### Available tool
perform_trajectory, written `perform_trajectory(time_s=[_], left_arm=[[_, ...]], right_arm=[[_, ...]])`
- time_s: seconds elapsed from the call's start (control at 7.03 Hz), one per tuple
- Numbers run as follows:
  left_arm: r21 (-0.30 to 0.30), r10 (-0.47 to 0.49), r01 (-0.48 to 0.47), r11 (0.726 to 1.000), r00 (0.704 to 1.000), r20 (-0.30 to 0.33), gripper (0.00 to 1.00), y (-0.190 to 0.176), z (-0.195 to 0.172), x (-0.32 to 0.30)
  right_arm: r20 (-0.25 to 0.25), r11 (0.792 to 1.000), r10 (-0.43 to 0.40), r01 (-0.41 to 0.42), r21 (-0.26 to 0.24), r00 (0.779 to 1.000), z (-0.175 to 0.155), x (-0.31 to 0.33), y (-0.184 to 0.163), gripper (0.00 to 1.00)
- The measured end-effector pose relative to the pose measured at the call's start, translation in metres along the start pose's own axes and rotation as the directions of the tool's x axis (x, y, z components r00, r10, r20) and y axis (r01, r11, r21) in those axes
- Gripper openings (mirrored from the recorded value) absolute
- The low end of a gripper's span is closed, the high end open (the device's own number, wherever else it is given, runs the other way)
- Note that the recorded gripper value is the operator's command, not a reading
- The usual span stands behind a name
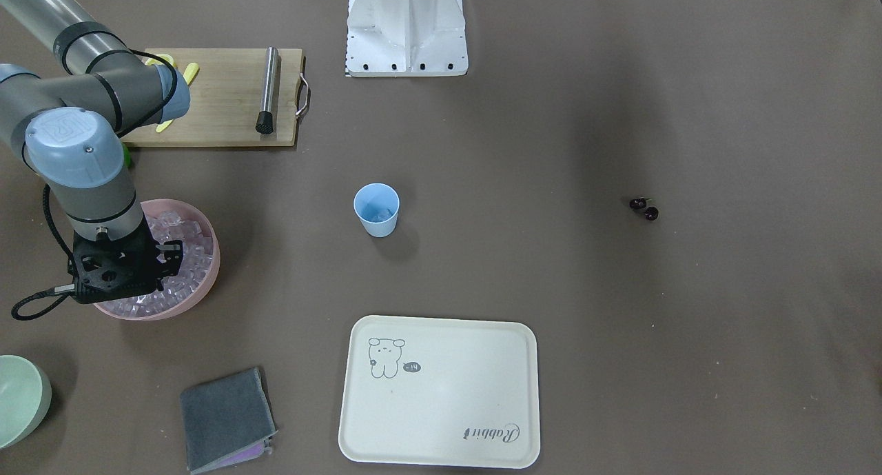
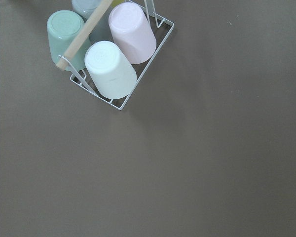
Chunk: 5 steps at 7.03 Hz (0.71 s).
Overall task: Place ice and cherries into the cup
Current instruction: 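Return the right gripper to the pink bowl and grasp an ice cube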
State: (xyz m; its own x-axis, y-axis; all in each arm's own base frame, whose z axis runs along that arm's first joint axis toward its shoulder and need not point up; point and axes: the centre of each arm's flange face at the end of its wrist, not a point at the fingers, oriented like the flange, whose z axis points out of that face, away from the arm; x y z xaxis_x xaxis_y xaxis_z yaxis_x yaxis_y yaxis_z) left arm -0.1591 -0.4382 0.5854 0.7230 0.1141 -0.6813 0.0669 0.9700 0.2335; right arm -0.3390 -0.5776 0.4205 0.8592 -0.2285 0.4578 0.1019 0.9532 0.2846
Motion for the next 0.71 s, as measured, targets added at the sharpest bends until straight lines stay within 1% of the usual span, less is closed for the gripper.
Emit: perform_trajectory(time_s=[0.14,0.43,0.57,0.71], left_arm=[[0.000,-0.001,0.001,1.000,1.000,0.000,0.98,0.000,0.000,0.000],[0.000,-0.001,0.001,1.000,1.000,0.000,0.98,-0.001,0.000,-0.001],[-0.001,-0.001,0.001,1.000,1.000,0.000,0.98,-0.001,0.001,-0.001],[-0.001,-0.002,0.002,1.000,1.000,0.000,0.98,-0.001,0.001,-0.001]], right_arm=[[-0.001,1.000,-0.001,0.001,-0.002,1.000,0.001,0.000,0.000,0.27],[0.002,1.000,-0.004,0.004,0.001,1.000,-0.001,-0.002,0.000,0.25],[0.011,1.000,-0.005,0.005,0.013,1.000,-0.010,-0.002,-0.003,0.25],[0.038,1.000,0.000,-0.001,0.024,0.999,-0.031,-0.001,-0.005,0.25]])
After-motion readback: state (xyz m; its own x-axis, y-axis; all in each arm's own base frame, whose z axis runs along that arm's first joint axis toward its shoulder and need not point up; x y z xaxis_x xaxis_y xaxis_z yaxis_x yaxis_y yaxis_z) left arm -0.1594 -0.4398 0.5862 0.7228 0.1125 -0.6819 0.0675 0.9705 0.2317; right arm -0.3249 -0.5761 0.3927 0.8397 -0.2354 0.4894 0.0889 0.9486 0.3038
